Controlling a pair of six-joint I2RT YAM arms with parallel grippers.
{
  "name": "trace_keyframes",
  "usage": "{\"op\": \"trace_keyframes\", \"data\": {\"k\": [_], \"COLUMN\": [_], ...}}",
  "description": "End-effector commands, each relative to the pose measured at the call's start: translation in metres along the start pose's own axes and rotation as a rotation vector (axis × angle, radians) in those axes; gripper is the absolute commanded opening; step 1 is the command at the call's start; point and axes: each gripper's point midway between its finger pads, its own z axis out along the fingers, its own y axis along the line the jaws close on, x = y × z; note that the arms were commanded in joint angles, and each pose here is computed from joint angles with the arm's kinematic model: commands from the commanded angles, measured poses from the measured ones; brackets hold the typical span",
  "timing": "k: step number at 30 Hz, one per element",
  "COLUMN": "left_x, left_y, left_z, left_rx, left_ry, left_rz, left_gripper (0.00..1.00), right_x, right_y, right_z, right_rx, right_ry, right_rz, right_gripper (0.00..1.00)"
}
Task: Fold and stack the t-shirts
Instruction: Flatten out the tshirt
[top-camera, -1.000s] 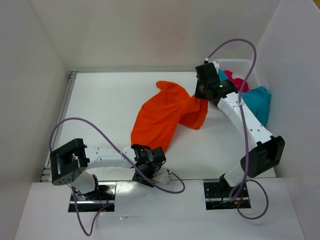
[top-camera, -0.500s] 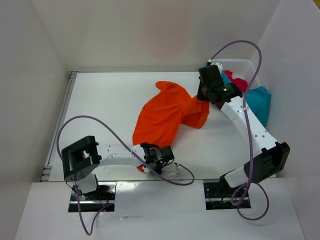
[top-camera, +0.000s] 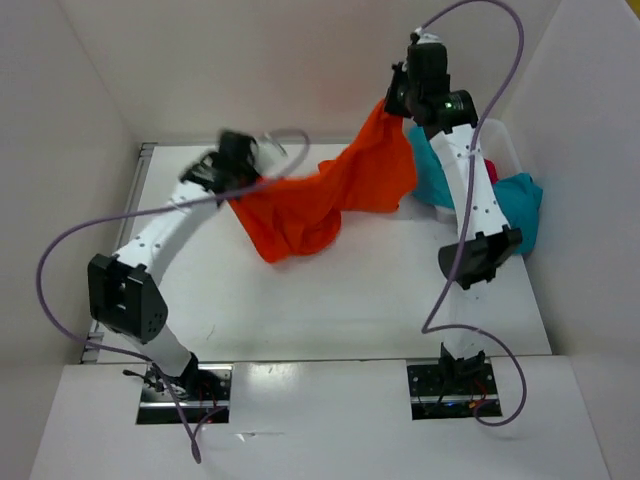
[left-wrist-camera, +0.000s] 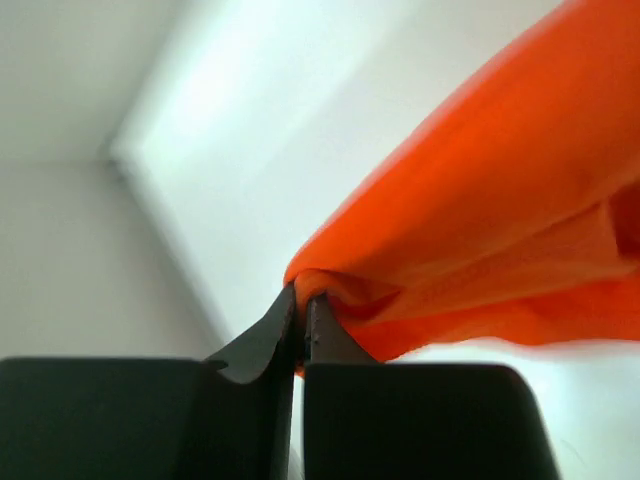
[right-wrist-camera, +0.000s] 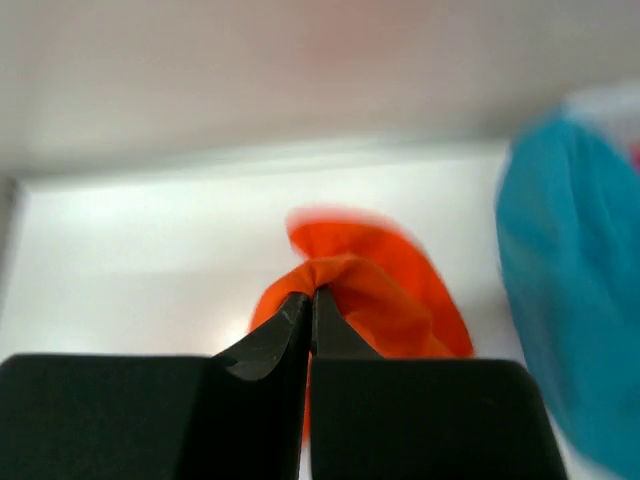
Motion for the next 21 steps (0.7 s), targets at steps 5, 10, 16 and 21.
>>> {"op": "trace_keyframes", "data": {"k": [5, 10, 16, 21], "left_x": [-0.051, -0.06, -0.028, 0.033], "left_y": [0.32, 0.34, 0.288, 0.212], "left_z": [-0.23, -0.291, -0.195, -0.124], "left_rx": [-0.708, -0.771, -0.511, -0.416], "left_ry": [-0.519, -0.653, -0.44, -0.23], "left_rz": [-0.488, -0.452, -0.327, -0.151], "left_gripper": [0.0, 0.0, 0.0, 0.01], "right_x": [-0.221, -0.241, -0.155, -0.027], "right_y": [0.008, -0.009, 0.006, 0.032], "right_z": [-0.162, -0.232, -0.159, -0.098], "right_rx": [-0.243, -0.263, -0.192, -0.112], "right_ry": [-0.751, -0.864, -0.479, -0.112], "right_rz": [0.177, 0.149, 0.094, -0.002], "right_gripper": [0.0, 0.0, 0.0, 0.0]}}
